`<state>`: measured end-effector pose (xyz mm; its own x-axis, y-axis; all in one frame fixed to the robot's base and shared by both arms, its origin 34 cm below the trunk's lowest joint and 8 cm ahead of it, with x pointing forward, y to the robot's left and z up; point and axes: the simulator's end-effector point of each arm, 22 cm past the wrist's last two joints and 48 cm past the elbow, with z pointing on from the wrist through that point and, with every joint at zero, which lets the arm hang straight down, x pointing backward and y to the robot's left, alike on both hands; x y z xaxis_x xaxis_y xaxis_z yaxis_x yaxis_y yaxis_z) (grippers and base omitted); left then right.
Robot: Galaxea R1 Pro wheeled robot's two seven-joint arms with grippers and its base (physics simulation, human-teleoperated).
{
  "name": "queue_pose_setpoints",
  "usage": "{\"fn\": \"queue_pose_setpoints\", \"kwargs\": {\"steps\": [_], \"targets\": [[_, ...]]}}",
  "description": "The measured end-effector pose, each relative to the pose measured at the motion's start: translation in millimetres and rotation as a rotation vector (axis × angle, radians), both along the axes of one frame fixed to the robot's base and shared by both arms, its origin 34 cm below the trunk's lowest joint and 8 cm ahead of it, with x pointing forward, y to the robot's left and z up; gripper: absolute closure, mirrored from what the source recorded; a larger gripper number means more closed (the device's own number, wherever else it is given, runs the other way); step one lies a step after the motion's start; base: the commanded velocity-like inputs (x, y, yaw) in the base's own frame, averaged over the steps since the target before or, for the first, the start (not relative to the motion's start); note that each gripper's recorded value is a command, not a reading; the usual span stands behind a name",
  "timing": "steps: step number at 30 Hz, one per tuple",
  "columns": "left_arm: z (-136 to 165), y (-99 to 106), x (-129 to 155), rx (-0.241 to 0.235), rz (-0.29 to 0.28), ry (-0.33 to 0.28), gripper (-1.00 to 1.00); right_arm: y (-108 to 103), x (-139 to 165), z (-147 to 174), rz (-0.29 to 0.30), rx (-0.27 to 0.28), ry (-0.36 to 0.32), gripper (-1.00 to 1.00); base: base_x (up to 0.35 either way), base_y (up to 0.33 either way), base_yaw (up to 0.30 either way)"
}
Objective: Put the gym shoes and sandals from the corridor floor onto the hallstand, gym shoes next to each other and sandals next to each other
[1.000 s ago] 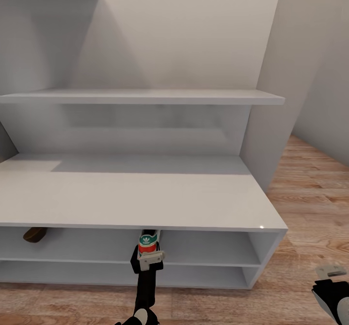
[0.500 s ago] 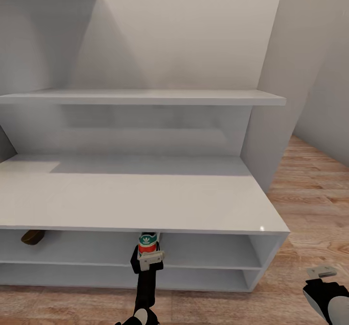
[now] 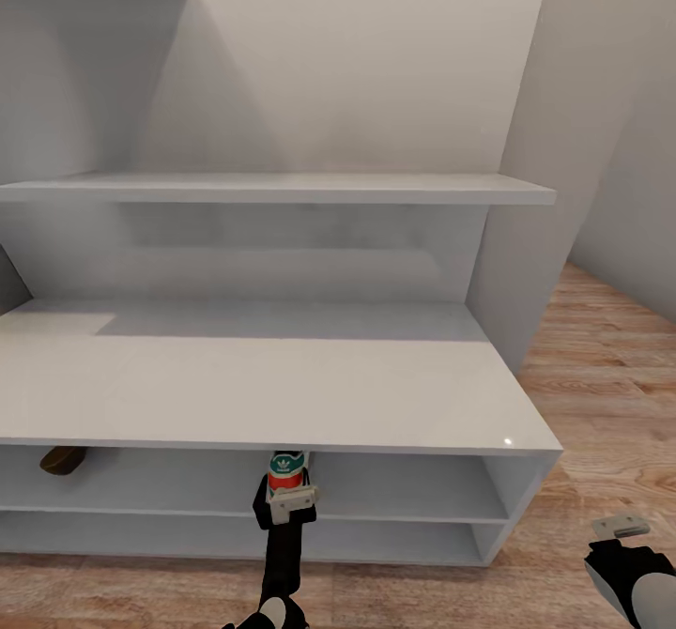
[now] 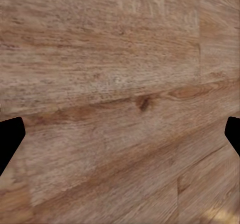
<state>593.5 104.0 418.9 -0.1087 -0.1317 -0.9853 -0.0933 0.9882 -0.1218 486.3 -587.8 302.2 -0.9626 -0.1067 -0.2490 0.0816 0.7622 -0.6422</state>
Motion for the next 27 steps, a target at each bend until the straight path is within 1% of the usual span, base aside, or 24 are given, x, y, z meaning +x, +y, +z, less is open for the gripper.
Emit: {"fn": "queue_pose_setpoints", "kwargs": {"steps": [13,27], "targets": [[0.0,0.0,0.0,0.0,0.0,0.0,1.0,6.4,1.5,-2.5,0.004,0.006,0.0,-1.0,0.0,0.0,0.0],[0.0,0.2,0.0,0.0,0.001,0.0,1.0,5.9,1.1,-2.6,0.005,0.008,0.003,-1.0,0.0,0.0,0.0]]}}
